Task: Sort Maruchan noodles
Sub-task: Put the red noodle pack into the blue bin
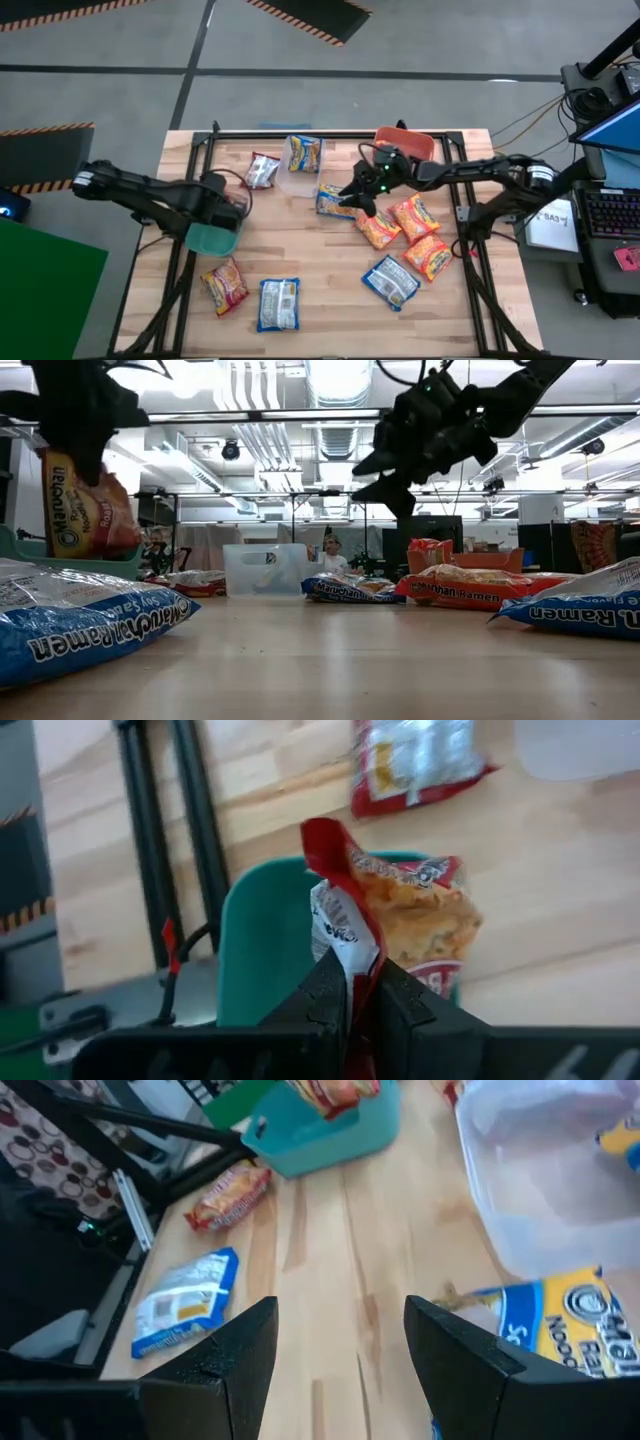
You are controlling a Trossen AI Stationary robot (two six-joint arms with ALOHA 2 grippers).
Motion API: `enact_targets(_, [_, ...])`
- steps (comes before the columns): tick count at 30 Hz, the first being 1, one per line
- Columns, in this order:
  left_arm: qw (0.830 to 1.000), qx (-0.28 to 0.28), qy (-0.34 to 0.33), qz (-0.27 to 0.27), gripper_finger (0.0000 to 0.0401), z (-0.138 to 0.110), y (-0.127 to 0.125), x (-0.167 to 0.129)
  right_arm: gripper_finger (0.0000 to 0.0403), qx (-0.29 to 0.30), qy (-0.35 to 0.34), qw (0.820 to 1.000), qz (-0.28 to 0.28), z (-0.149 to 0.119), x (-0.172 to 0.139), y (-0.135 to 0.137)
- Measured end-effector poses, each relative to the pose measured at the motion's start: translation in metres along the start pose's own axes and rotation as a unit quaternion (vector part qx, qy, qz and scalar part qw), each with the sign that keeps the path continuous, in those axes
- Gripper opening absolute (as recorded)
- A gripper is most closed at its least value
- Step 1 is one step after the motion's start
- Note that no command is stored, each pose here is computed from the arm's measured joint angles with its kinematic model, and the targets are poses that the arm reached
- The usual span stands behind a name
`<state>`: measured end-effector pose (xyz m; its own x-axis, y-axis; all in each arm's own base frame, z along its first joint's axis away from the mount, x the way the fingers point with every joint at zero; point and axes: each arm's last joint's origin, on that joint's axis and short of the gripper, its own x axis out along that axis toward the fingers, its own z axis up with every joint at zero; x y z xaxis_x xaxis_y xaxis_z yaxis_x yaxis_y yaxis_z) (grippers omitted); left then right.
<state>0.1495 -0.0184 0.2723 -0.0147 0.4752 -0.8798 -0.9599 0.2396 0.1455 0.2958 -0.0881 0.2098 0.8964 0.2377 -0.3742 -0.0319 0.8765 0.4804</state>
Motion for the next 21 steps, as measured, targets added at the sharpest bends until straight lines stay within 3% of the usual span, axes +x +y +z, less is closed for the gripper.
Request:
enact_targets(9, [0.999,-0.001,0.049,0.012,0.0005,-0.004,-0.002,0.001,0.0205,0.002,0.006,1.000,-0.002,-0.003,0.003,-0.003])
enact_targets(14, [0.999,-0.010,0.050,0.001,0.0006,0.000,-0.001,-0.006,0.0205,-0.001,0.005,1.000,-0.002,-0.002,0.002,-0.002])
enact_targets(21, [0.998,-0.010,0.048,0.026,0.0006,-0.004,-0.005,0.003,0.0205,-0.002,0.005,1.000,-0.002,-0.002,0.002,-0.002])
